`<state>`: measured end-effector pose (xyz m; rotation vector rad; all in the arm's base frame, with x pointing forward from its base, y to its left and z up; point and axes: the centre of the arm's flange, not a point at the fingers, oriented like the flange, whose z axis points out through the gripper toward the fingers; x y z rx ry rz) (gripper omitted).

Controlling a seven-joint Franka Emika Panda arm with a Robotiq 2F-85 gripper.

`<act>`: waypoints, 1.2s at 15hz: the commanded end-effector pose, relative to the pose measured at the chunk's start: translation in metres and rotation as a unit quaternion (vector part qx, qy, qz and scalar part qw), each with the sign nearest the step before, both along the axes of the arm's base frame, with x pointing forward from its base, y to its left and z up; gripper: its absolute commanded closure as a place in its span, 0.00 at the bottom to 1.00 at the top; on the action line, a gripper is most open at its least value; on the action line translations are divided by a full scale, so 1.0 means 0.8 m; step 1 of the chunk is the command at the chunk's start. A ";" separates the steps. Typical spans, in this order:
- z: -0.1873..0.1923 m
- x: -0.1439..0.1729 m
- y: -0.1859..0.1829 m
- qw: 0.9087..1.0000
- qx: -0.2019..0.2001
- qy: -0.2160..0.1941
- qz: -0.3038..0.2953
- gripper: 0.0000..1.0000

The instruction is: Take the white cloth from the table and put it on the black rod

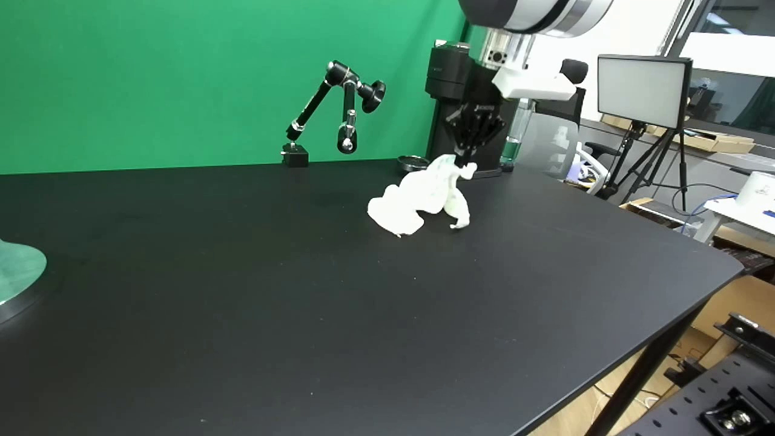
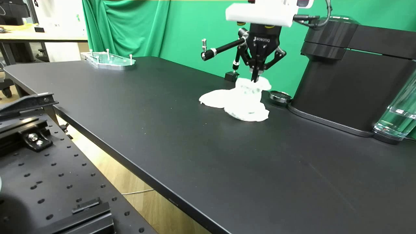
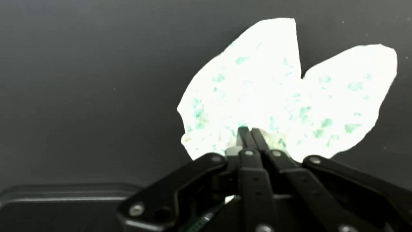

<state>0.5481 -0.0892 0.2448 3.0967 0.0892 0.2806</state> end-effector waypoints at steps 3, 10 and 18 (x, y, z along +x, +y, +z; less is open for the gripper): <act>0.132 0.008 0.063 0.997 -0.011 -0.072 0.018 1.00; 0.232 0.024 0.197 0.986 -0.024 -0.126 0.104 1.00; 0.221 0.034 0.323 0.975 -0.015 -0.110 0.190 1.00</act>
